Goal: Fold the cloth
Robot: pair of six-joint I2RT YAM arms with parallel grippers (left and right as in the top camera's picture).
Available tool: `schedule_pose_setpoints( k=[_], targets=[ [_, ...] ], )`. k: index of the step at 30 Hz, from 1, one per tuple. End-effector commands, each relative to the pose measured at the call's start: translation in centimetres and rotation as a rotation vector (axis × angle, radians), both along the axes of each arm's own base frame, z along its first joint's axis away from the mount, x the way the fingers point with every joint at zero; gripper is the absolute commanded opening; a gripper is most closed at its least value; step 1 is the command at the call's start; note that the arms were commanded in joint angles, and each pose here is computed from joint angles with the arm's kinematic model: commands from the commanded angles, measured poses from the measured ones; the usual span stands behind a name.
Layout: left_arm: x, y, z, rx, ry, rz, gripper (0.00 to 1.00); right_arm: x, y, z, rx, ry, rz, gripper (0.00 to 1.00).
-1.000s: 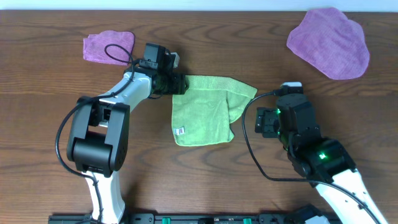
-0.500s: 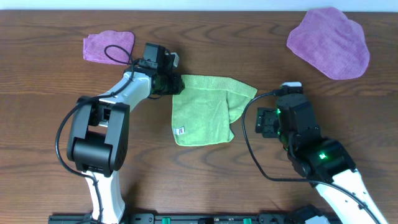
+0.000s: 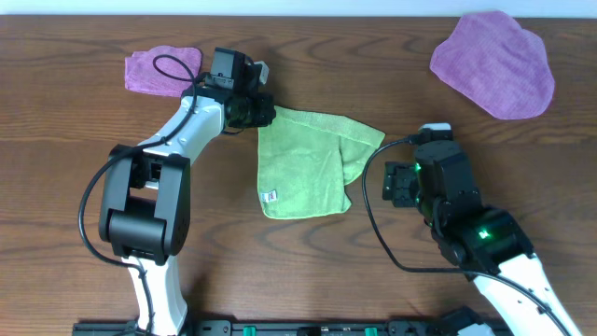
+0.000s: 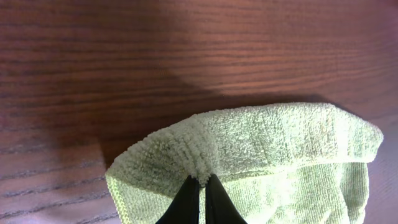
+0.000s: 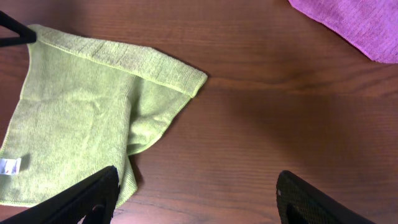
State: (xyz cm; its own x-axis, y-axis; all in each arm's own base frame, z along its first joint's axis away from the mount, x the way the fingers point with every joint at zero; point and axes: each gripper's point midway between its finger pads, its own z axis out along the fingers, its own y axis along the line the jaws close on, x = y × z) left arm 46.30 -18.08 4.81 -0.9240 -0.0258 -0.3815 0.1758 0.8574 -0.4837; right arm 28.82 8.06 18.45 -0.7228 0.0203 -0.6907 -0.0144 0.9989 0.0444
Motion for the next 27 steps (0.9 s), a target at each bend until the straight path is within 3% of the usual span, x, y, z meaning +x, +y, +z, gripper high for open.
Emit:
schedule_pose_setpoints(
  k=[1,10,13,15,17,27],
  targets=[
    [1.0,0.5,0.5,-0.019,-0.007,0.04,0.06,0.4,0.0,0.9,0.002,-0.02,0.005,0.81],
    [2.9,4.5,0.1,0.066,-0.033,0.179,0.06,-0.2,1.9,0.7,0.051,0.008,0.117,0.73],
    [3.2,5.0,0.2,0.066,-0.037,0.198,0.06,-0.6,3.3,0.4,0.099,0.036,0.189,0.54],
    [3.2,5.0,0.2,0.066,-0.038,0.198,0.06,-0.7,4.0,-0.1,0.117,0.06,0.21,0.14],
    [3.2,5.0,0.2,0.066,-0.037,0.198,0.06,-0.4,4.7,-1.0,0.133,0.091,0.23,0.04],
    [3.6,5.6,0.1,0.1,-0.055,0.217,0.06,4.2,9.3,-6.4,0.196,0.15,0.313,0.01]
  ],
)
